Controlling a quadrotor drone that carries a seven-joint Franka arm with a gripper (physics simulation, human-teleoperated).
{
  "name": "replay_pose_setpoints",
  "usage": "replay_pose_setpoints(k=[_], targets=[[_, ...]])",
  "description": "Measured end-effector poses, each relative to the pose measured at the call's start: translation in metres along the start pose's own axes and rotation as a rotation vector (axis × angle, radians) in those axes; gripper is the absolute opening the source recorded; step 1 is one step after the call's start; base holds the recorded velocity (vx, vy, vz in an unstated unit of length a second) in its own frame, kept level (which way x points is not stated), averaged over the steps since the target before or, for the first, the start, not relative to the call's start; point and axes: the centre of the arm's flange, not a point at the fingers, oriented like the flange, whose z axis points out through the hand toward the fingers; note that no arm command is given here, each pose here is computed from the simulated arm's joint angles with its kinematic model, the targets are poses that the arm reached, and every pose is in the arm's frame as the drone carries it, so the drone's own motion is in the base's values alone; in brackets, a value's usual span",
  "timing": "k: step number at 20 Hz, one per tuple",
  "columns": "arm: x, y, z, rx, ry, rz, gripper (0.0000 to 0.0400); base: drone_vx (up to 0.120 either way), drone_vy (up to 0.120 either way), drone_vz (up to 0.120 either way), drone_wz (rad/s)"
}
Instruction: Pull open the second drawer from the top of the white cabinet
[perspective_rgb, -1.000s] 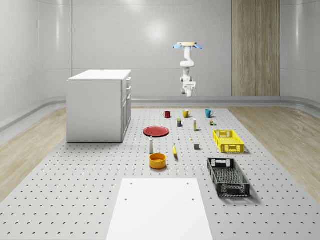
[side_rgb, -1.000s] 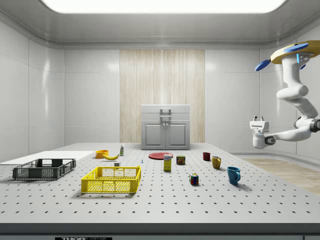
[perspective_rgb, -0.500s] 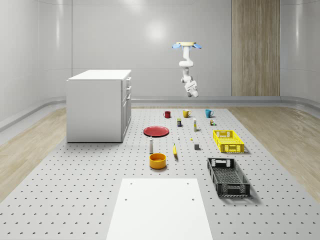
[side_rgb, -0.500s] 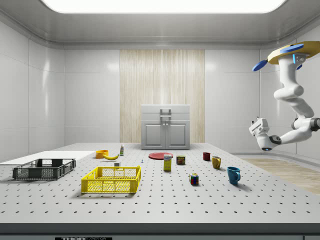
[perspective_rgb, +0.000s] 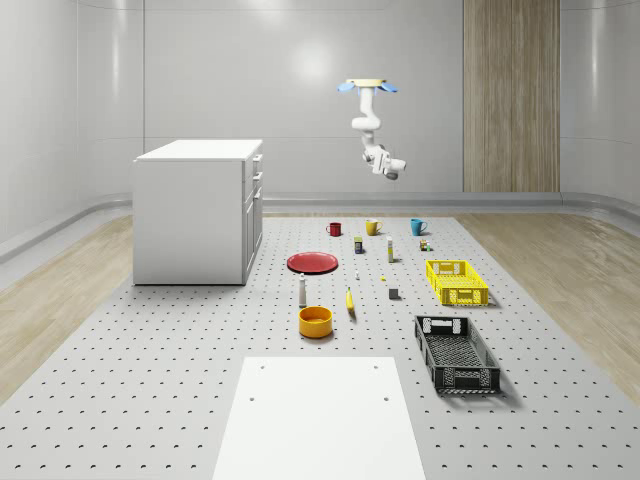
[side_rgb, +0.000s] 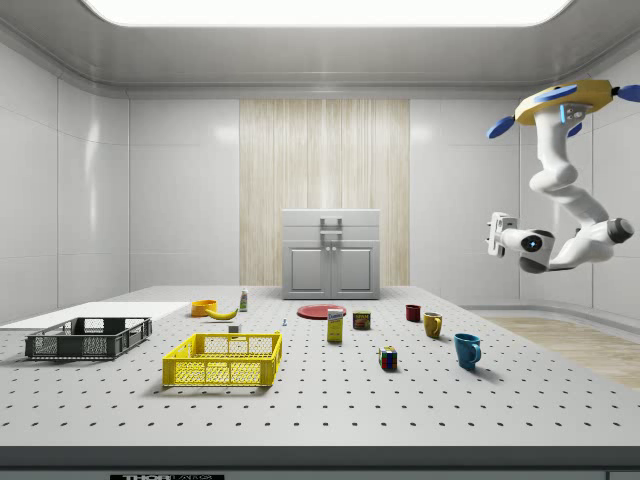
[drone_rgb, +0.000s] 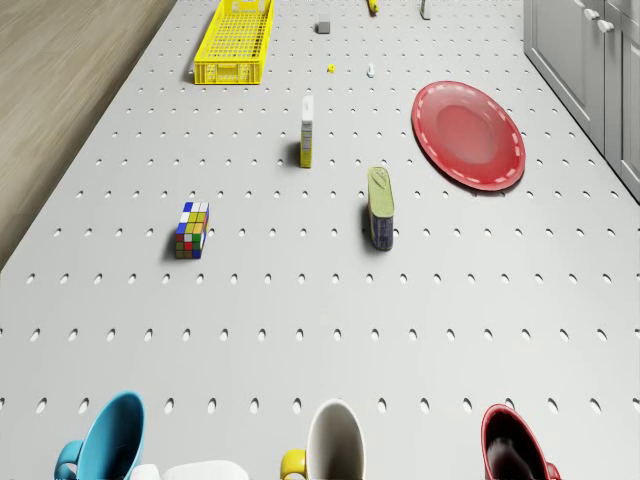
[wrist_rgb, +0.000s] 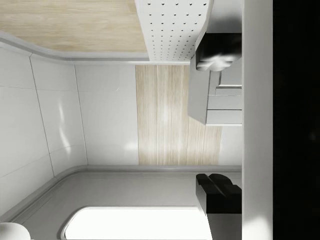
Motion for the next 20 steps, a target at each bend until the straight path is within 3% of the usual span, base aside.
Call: replay_pose_setpoints(k=[7, 20], targets=[[0.0074, 0.0071, 0.0004, 0.075, -0.076, 0.000, 0.0300, 0.120, -0.120, 0.000, 0.000], [0.0101, 0.0097, 0.0008, 0.102, -0.103, 0.001, 0.0300, 0.120, -0.120, 0.000, 0.000]])
